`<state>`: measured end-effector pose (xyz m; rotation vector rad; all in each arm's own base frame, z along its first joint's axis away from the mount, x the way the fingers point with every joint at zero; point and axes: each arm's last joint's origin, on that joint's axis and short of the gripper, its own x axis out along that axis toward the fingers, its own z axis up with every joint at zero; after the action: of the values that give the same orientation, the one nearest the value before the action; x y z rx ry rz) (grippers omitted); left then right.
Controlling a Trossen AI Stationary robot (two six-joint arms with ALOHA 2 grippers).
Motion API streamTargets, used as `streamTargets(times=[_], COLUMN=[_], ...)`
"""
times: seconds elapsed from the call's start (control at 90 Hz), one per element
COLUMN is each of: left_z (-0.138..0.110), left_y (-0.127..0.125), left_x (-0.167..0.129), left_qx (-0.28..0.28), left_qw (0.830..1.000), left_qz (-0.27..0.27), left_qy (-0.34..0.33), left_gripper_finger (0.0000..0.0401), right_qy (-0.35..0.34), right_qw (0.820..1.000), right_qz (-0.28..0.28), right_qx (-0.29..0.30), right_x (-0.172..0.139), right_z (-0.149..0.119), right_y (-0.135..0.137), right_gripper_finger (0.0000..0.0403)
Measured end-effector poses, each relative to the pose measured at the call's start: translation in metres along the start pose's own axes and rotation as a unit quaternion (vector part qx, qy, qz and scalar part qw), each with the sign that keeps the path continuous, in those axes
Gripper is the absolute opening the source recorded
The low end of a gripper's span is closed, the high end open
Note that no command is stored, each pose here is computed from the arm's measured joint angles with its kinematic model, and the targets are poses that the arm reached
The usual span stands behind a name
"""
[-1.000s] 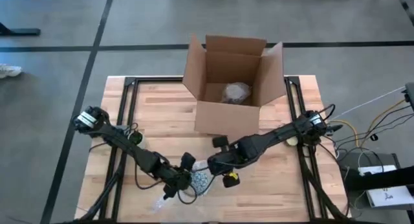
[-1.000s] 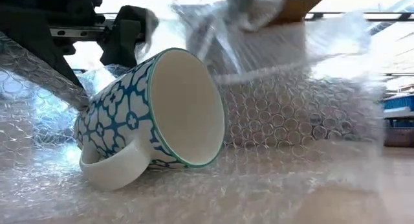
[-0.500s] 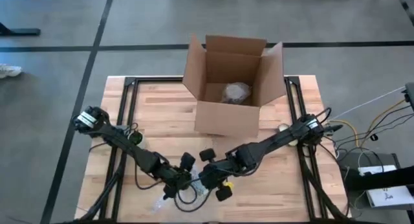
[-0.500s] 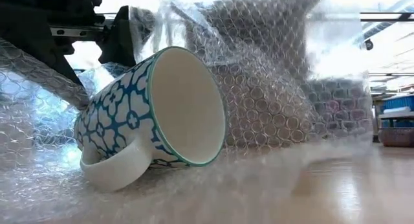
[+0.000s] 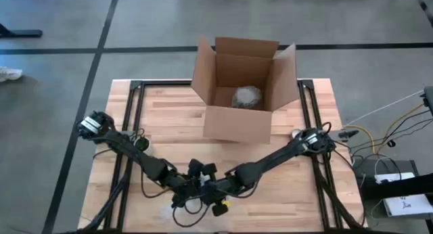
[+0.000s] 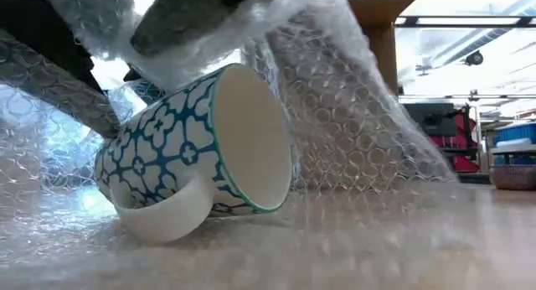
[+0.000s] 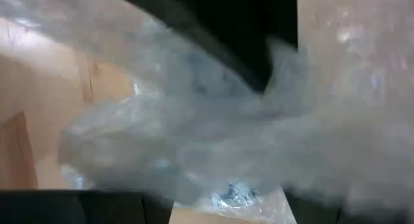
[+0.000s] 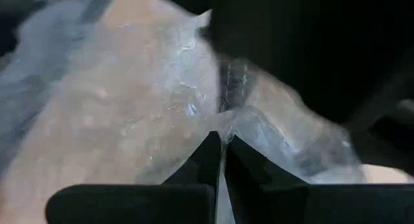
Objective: Wrap mug
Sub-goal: Wrap the blue patterned mug with the bubble wrap
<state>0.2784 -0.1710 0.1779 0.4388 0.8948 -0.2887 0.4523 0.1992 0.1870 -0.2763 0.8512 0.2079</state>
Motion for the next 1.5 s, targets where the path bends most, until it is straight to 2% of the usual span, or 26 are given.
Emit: streamTargets(times=[0.133,0.344,0.833,0.956,1.1,1.5], left_z=[0.000,0.000,0.001,0.001,0.001,0.003], left_y=[-0.003,-0.007,-0.011,-0.011,-0.013,-0.015], left_x=[-0.001,-0.002,-0.004,-0.004,-0.004,-0.024], left_qx=[0.003,0.012,0.026,0.000,-0.031,-0.031], left_qw=[1.000,1.000,1.000,1.000,0.999,0.999], left_qz=[-0.004,-0.012,-0.015,-0.012,-0.018,-0.040], left_qy=[-0.001,-0.002,-0.006,-0.006,-0.009,-0.020], left_gripper_finger=[0.0235,0.0242,0.0245,0.0249,0.0246,0.0225], right_qy=[-0.001,0.007,0.029,0.023,0.001,-0.022], right_qw=[1.000,0.999,0.985,0.984,0.986,0.991], right_qz=[-0.001,0.001,-0.046,-0.060,-0.051,-0.036], right_qx=[-0.005,-0.053,-0.162,-0.167,-0.161,-0.129], right_x=[0.000,0.003,0.018,0.023,0.032,0.052], right_z=[0.000,-0.007,-0.032,-0.033,-0.037,-0.047], right_y=[0.004,0.011,0.037,0.038,0.040,0.043], right_gripper_finger=[0.0000,0.0000,0.0000,0.0000,0.0000,0.0000])
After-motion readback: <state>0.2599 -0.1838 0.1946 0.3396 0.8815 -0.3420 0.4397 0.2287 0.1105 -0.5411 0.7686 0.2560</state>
